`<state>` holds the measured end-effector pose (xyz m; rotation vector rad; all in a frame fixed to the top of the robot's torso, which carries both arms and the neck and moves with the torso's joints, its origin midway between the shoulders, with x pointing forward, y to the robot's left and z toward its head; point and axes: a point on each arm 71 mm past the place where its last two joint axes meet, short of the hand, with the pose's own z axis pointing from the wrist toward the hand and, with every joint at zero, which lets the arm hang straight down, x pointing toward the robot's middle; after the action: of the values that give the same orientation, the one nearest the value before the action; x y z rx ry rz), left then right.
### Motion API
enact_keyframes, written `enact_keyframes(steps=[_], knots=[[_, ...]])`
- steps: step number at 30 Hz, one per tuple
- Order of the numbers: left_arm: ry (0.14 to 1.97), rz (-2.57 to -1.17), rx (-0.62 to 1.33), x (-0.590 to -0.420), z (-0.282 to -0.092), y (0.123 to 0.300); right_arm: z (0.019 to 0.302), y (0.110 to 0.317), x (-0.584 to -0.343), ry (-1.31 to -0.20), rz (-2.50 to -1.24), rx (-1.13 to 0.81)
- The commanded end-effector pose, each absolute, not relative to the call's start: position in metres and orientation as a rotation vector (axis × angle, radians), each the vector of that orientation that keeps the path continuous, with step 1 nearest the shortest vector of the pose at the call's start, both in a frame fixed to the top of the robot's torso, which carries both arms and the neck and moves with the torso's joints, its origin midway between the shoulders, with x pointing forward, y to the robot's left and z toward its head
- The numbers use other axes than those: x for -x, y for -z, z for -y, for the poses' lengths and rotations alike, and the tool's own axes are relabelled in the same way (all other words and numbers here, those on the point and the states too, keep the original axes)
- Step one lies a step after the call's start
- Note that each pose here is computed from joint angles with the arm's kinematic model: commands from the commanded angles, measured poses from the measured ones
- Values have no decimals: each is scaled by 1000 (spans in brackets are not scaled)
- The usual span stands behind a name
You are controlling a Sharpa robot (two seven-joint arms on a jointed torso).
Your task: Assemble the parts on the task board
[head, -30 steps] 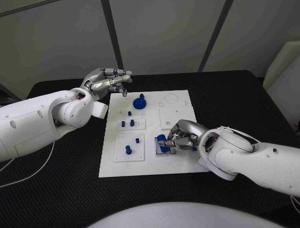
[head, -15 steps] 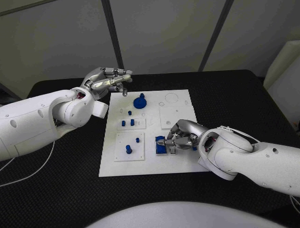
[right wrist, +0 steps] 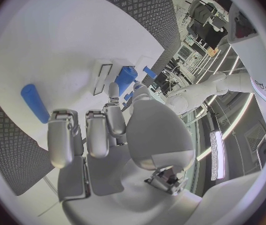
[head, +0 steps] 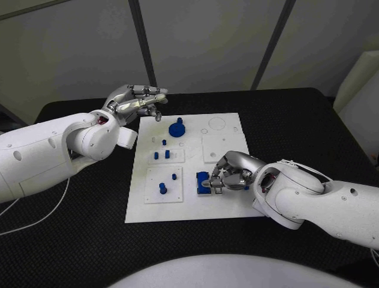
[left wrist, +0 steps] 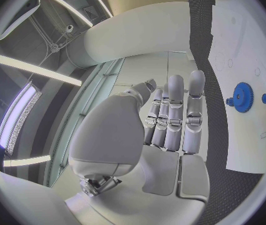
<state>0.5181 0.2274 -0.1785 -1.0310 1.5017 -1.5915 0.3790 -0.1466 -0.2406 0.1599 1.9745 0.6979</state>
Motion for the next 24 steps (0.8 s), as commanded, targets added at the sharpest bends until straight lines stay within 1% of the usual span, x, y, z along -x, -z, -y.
enact_keyframes(steps=[1, 5, 9, 15, 19, 24], knots=[[1608, -1504, 1027, -518, -226, 177, 144, 236, -375, -747, -1958, -94], [1607, -1504, 1027, -518, -226, 177, 151, 233, -373, -739, -1928, -81], [1603, -1501, 1029, -518, -228, 178, 167, 227, -371, -732, -1876, -113], [1600, -1501, 1031, -519, -228, 179, 193, 219, -366, -702, -1859, -144], [1596, -1501, 1034, -518, -229, 180, 211, 218, -366, -649, -1863, -164], [1596, -1502, 1036, -518, -229, 181, 232, 219, -368, -545, -1867, -141]])
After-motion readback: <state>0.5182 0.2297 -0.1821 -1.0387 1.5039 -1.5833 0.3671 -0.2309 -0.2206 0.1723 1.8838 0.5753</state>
